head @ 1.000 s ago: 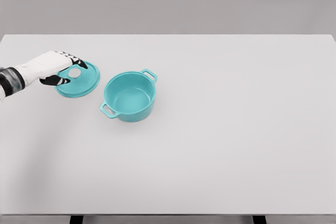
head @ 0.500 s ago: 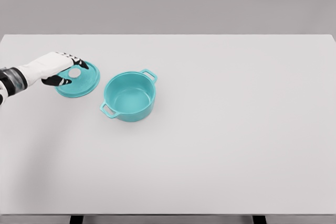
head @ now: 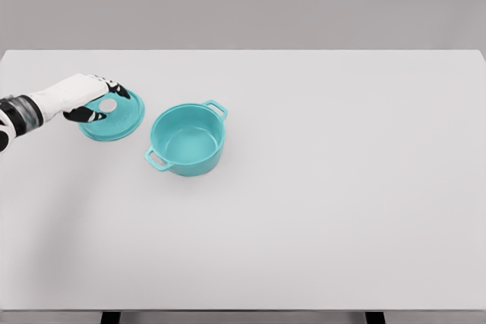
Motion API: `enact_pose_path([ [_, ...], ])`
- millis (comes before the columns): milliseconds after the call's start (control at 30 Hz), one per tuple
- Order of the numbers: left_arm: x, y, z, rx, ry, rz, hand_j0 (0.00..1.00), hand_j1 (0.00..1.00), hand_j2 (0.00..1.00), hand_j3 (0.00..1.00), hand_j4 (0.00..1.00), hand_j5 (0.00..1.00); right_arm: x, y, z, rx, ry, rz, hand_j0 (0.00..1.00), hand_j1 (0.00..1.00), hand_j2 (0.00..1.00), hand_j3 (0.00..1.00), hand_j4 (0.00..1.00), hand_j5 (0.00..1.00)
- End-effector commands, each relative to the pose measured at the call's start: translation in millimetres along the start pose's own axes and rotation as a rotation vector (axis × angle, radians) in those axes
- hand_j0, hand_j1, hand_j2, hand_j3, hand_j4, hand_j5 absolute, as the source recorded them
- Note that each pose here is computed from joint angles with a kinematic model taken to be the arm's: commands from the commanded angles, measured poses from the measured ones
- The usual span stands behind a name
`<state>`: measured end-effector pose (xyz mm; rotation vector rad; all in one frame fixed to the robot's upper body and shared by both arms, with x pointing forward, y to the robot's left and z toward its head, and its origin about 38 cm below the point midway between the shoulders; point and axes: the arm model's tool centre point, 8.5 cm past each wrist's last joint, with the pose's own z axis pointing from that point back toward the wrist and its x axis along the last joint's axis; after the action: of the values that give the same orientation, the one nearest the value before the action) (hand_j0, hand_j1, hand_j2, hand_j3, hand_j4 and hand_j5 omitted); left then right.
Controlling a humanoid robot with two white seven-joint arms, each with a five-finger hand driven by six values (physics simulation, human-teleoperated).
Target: Cover the pot with left arm
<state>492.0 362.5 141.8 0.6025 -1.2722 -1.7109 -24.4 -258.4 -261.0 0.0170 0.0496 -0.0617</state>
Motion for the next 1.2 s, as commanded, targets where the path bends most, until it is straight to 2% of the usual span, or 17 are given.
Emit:
enact_pose_path([
  [0, -0.3, -2.8, -1.3, -0.001, 0.001, 0.014, 0.71, 0.71, 0.71, 0.71, 0.71, 0.71, 0.0, 0.1, 0.0, 0.000, 0.000, 0.000, 1.00, 1.00, 1.00, 1.00, 1.00, 1.00],
  [367, -7.2, -9.4, -1.2, -0.018, 0.020, 0.038, 0.70, 0.70, 0.70, 0.70, 0.70, 0.70, 0.0, 0.1, 0.0, 0.000, 0.000, 0.000, 1.00, 1.00, 1.00, 1.00, 1.00, 1.00],
  [500, -7.3, -9.5, -1.2, -0.019, 0.021, 0.037, 0.65, 0.65, 0.65, 0.65, 0.65, 0.65, 0.0, 0.1, 0.0, 0.000, 0.000, 0.000, 1.00, 1.00, 1.00, 1.00, 1.00, 1.00],
  [767, -3.9, -6.4, -6.4, -0.026, 0.009, 0.028, 0.60, 0.60, 0.60, 0.60, 0.60, 0.60, 0.0, 0.1, 0.0, 0.000, 0.000, 0.000, 1.00, 1.00, 1.00, 1.00, 1.00, 1.00],
  [933, -3.9, -6.3, -6.4, -0.026, 0.009, 0.029, 0.52, 0.52, 0.52, 0.52, 0.52, 0.52, 0.0, 0.1, 0.0, 0.000, 0.000, 0.000, 1.00, 1.00, 1.00, 1.00, 1.00, 1.00],
  [1167, -3.1, -4.7, -5.0, -0.018, 0.004, 0.027, 0.49, 0.49, 0.49, 0.49, 0.49, 0.49, 0.0, 0.1, 0.0, 0.000, 0.000, 0.000, 1.00, 1.00, 1.00, 1.00, 1.00, 1.00],
])
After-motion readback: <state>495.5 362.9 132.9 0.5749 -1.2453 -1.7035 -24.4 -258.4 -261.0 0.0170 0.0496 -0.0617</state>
